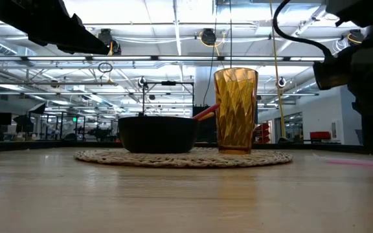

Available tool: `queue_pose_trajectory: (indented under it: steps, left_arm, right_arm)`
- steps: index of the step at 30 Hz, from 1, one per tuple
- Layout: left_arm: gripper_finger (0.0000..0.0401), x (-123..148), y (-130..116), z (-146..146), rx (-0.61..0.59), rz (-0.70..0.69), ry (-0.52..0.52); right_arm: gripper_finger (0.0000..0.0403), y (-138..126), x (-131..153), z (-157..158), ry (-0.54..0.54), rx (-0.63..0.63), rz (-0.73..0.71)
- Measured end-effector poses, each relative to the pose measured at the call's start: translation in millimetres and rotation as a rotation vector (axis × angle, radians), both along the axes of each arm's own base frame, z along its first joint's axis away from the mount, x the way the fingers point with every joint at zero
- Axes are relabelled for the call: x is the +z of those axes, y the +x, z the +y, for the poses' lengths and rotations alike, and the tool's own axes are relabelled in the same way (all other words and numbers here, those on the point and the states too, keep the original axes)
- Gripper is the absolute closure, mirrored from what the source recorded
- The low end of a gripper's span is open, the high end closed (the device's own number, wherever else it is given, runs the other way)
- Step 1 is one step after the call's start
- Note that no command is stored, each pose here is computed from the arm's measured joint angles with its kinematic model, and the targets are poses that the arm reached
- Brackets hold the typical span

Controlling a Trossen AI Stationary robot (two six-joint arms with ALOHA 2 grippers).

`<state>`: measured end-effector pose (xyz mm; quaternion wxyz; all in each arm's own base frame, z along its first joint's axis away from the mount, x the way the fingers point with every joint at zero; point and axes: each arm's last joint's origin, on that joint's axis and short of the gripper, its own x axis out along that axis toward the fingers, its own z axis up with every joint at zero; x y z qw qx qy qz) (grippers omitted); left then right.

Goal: Pick & Place Utensil
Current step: Put the purple straw into the yellow glass

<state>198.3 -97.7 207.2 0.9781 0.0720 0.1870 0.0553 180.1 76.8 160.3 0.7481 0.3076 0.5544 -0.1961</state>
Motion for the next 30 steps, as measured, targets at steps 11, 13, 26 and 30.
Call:
queue_pose_trajectory:
  steps: [11, 13, 26, 30]
  left_arm:
    - [0.0281, 0.0, 0.0, 0.0, 0.003, -0.001, -0.007]
    - [0.0281, 0.1, 0.0, 0.0, 0.003, -0.002, -0.008]
    - [0.0281, 0.0, 0.0, -0.1, 0.002, -0.002, -0.02]
    - [0.0281, 0.0, 0.0, -0.2, 0.002, -0.002, -0.021]
  right_arm:
    - [0.0206, 1.5, -1.1, 6.3, -0.025, -0.006, -0.04]
    - [0.0206, 3.2, -4.4, 7.1, -0.029, 0.001, -0.029]
    - [0.0206, 6.9, -19.8, 10.2, -0.023, 0.014, 0.058]
    - [0.0206, 7.9, -22.6, 11.9, -0.026, 0.014, 0.07]
